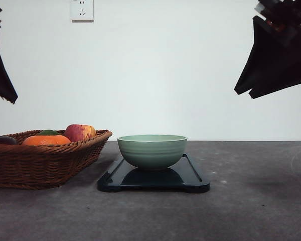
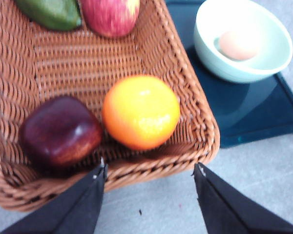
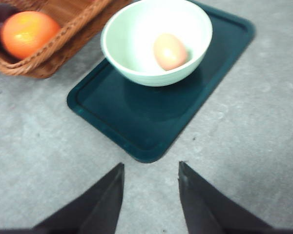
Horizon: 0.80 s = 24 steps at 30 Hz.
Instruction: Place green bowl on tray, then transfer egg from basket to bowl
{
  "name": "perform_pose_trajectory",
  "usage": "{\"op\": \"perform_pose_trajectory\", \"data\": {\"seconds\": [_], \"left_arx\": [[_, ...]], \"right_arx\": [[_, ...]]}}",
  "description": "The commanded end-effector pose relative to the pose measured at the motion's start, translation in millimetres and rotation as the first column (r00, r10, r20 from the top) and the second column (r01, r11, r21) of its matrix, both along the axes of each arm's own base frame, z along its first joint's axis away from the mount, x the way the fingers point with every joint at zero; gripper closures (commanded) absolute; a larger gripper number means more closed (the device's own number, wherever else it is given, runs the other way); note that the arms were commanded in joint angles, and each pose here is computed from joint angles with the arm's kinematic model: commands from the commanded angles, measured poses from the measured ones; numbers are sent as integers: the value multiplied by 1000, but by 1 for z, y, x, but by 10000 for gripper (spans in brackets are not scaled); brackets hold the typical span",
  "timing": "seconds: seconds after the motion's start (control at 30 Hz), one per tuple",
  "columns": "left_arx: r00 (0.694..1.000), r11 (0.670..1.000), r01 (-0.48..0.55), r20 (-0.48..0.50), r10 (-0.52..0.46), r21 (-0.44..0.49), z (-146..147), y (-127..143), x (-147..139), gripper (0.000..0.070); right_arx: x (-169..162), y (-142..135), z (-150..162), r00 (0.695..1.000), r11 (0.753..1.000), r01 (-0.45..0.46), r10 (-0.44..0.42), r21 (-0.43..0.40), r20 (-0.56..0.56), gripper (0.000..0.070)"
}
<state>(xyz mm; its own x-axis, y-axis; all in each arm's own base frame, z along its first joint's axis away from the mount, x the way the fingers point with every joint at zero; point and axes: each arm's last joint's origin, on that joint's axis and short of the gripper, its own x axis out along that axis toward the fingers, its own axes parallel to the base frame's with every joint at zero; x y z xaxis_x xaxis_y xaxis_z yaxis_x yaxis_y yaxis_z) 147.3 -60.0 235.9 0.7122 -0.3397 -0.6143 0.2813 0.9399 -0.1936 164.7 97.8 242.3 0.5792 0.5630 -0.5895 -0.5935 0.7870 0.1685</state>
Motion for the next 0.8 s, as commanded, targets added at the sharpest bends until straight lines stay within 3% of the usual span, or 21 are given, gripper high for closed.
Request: {"op": "perform_pose_trajectory", "data": {"seconds": [0.0, 0.03, 0.07, 0.63, 0.77], "left_arx": [[1000, 1000, -4, -4, 4, -4, 0, -1, 1, 434], [1000, 1000, -4, -6, 4, -4, 0, -1, 1, 636], [1000, 1000, -6, -7, 6, -6, 0, -1, 1, 690], [1000, 1000, -6, 0, 6, -10, 1, -1, 1, 700], [989, 993, 50, 131, -63, 102, 4, 7, -3, 700]], "right_arx": [[1, 2, 2, 1000, 1000, -15, 15, 1, 10, 530], [1, 2, 2, 1000, 1000, -9, 9, 1, 12, 659], [1, 2, 2, 1000, 1000, -6, 6, 3, 15, 690], [1, 2, 3, 1000, 1000, -23, 23, 17, 8, 683], [1, 2, 3, 1000, 1000, -23, 23, 17, 8, 683]]}}
